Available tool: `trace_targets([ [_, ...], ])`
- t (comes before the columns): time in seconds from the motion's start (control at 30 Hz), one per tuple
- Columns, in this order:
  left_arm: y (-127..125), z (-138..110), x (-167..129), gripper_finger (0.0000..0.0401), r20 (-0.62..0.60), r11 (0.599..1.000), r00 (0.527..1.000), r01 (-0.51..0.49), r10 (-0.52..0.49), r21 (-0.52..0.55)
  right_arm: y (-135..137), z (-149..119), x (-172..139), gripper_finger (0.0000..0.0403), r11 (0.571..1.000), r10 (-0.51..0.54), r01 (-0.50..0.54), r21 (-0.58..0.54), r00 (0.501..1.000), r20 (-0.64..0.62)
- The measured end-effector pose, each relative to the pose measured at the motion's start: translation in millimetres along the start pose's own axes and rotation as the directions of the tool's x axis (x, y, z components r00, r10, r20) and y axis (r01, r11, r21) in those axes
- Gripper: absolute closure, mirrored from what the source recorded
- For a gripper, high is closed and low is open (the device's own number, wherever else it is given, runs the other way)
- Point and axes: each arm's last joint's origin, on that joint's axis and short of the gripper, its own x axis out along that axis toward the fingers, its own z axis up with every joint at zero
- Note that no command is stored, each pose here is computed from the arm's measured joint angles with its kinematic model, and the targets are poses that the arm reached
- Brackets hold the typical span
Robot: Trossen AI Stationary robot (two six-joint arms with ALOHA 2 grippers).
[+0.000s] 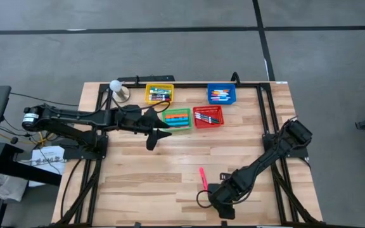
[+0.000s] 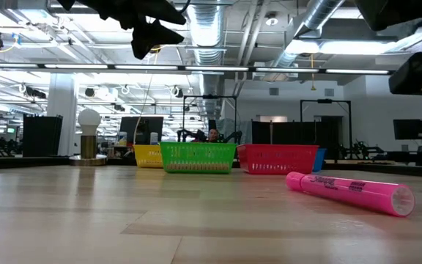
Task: Pick & Place Markers
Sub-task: Put the light green highlighter pen into the green bin
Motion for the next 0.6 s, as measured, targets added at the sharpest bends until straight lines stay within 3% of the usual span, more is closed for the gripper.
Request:
trace_targets([
  [0.6, 0.0, -0.1, 0.1, 0.022, 0.0, 1.0, 1.0, 0.0, 0.0, 0.026, 4.4, -5.5, 1.6, 0.0292, 0.997, -0.049, 0.047, 0.062, 0.998, 0.034],
])
